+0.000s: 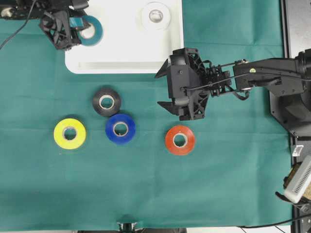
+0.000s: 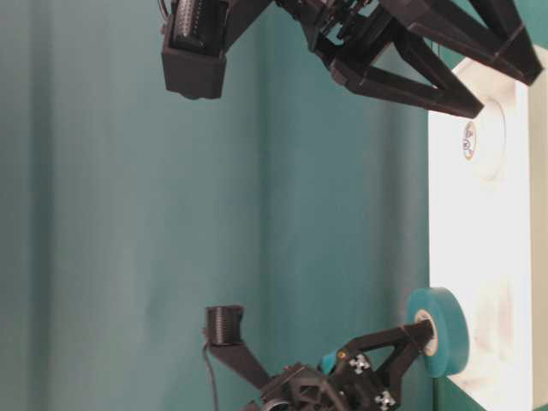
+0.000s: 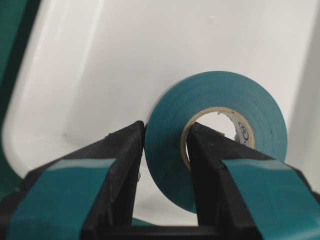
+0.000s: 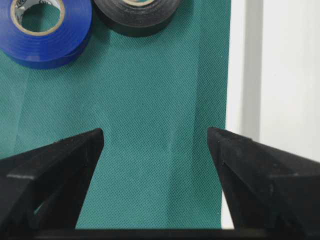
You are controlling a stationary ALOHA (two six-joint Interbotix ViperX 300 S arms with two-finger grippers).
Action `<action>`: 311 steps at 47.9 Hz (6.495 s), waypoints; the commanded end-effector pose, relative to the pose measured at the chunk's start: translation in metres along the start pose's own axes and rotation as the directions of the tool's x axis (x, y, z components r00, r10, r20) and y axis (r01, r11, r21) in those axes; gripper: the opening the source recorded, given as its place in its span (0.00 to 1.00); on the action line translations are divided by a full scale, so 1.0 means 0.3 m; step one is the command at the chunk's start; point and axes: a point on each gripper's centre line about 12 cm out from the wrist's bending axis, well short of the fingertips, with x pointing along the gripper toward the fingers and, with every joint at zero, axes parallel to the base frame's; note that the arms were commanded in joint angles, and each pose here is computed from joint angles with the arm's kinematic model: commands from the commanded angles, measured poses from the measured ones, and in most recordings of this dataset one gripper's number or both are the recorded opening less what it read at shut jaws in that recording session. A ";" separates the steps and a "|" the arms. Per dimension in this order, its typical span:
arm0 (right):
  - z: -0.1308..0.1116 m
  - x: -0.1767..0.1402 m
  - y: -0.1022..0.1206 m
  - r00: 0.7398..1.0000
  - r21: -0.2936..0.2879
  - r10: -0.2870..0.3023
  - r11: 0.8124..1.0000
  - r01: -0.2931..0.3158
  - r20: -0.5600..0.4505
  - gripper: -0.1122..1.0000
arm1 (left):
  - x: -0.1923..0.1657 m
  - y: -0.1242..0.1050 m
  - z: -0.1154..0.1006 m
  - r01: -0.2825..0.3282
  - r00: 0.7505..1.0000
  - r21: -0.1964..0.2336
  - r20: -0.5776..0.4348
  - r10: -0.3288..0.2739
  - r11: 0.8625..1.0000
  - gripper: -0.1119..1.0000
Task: Put the tape alternately from left to right into the white case.
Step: 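Carry the teal roll to the tray's left side and release, then withdraw the left gripper from the tray to its side, then move the right gripper over the black tape roll, then lower the right gripper into the black roll's hole and grasp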
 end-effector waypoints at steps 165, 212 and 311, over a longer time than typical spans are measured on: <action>0.030 -0.011 0.005 0.999 -0.002 0.007 1.000 -0.007 0.036 0.86 | -0.268 -0.427 -0.112 0.286 0.944 0.092 0.142 -0.297 0.954 1.00; 0.232 0.192 0.086 0.998 0.135 0.033 0.990 -0.040 0.052 0.86 | -0.246 -0.434 -0.116 0.285 0.950 0.093 0.109 -0.294 0.954 1.00; 0.281 0.462 0.140 0.985 0.382 -0.029 0.919 0.094 -0.172 0.85 | -0.243 -0.431 -0.133 0.282 0.956 0.090 0.063 -0.288 0.955 1.00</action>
